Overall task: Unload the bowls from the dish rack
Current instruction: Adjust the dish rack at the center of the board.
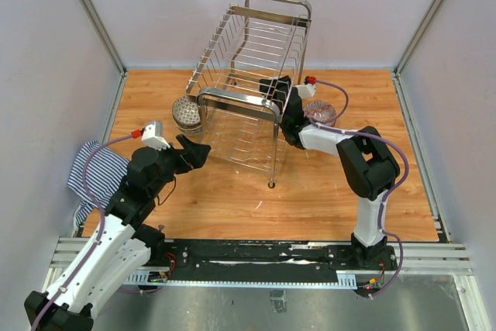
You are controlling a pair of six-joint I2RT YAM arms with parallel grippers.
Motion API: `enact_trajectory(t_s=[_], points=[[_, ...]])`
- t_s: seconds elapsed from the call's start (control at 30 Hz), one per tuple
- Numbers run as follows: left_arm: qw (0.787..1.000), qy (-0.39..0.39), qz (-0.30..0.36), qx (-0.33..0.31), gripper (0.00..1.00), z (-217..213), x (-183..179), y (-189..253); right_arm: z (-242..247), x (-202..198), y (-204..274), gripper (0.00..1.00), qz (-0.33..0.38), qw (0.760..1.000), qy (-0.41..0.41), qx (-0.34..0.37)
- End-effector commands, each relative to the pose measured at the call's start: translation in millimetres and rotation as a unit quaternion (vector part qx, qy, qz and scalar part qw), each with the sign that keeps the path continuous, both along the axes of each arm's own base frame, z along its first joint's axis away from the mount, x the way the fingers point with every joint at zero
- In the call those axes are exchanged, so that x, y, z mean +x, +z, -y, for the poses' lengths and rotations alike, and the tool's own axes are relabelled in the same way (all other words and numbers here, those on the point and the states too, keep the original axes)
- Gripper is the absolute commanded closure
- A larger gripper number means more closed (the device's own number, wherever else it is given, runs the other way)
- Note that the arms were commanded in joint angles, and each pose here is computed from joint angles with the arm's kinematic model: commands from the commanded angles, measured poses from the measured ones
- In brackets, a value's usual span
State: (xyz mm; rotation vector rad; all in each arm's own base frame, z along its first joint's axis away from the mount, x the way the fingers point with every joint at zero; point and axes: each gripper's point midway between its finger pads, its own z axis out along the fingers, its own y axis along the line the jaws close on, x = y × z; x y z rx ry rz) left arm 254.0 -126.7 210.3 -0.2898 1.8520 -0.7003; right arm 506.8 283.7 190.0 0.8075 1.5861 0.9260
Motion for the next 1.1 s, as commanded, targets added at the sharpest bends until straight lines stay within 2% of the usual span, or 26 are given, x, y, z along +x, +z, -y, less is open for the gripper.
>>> enact_trajectory(t_s=[0.0, 0.2, 0.4, 1.07], points=[[1.000, -0.006, 0.013, 0.006, 0.04, -1, -1, 0, -5, 8, 8, 0.48, 0.009, 1.000, -0.021, 0.003], [1.000, -0.006, 0.016, 0.007, 0.04, -2, -2, -3, -2, 15, 8, 0.50, 0.005, 0.999, -0.041, -0.014], [1.000, -0.007, 0.019, 0.008, 0.03, -2, -2, -3, 1, 19, -12, 0.52, -0.011, 0.998, -0.054, -0.036], [1.000, 0.000, 0.015, 0.012, 0.03, -3, 1, -11, 16, 37, -22, 0.53, -0.015, 0.997, -0.069, -0.033]])
